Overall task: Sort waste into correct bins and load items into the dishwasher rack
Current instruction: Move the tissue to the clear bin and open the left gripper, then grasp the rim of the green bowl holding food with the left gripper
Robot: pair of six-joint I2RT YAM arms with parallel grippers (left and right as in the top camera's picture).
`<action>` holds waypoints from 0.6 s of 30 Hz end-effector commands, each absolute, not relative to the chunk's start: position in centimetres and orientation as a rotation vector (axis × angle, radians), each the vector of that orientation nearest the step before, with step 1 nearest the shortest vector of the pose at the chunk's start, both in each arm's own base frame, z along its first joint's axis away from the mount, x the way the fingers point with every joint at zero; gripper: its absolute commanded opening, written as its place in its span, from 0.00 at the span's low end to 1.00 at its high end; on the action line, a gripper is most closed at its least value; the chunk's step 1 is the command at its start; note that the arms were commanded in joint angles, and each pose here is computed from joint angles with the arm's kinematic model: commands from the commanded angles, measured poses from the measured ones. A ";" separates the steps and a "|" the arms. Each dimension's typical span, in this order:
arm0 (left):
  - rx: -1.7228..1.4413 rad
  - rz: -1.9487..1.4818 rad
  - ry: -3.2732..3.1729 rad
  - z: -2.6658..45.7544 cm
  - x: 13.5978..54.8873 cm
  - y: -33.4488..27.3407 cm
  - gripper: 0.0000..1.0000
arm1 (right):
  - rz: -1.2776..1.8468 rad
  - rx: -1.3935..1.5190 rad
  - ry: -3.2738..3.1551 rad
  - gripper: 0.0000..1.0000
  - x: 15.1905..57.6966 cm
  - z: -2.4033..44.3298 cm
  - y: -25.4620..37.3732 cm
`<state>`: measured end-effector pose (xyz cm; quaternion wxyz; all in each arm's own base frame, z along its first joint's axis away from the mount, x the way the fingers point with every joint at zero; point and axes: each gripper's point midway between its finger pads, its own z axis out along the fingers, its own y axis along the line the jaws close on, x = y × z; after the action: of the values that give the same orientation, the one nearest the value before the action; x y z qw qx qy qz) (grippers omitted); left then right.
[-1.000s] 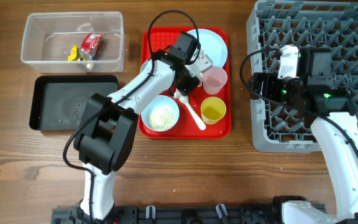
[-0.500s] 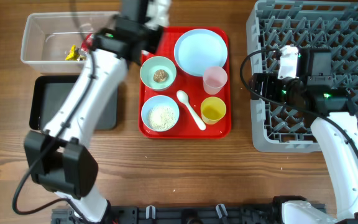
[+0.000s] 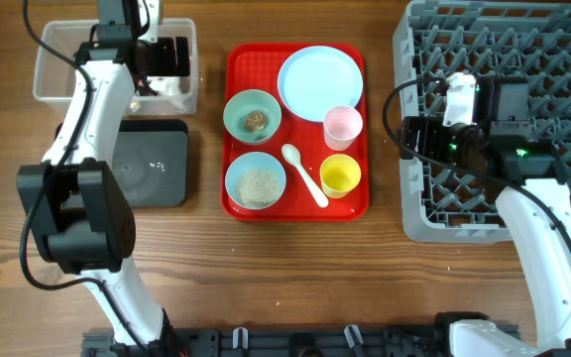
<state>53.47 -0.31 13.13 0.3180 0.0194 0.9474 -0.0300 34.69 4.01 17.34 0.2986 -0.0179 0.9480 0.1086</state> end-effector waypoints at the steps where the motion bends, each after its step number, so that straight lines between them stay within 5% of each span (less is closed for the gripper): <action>1: 0.214 -0.369 2.416 17.9 51.5 -7.1 1.00 | 0.277 -0.033 2.513 1.00 35.1 17.6 3.9; 10: 0.689 -0.349 2.651 9.6 44.5 -20.2 0.86 | 0.277 -0.032 2.514 1.00 35.1 17.6 3.9; 18: 0.751 -0.255 2.756 4.1 43.6 -21.0 0.45 | 0.253 -0.024 2.515 1.00 35.2 17.5 3.5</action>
<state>43.68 -21.67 6.11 0.1550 0.2614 0.9472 -0.1020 34.71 3.92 17.33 0.2989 -0.0171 0.9482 0.1060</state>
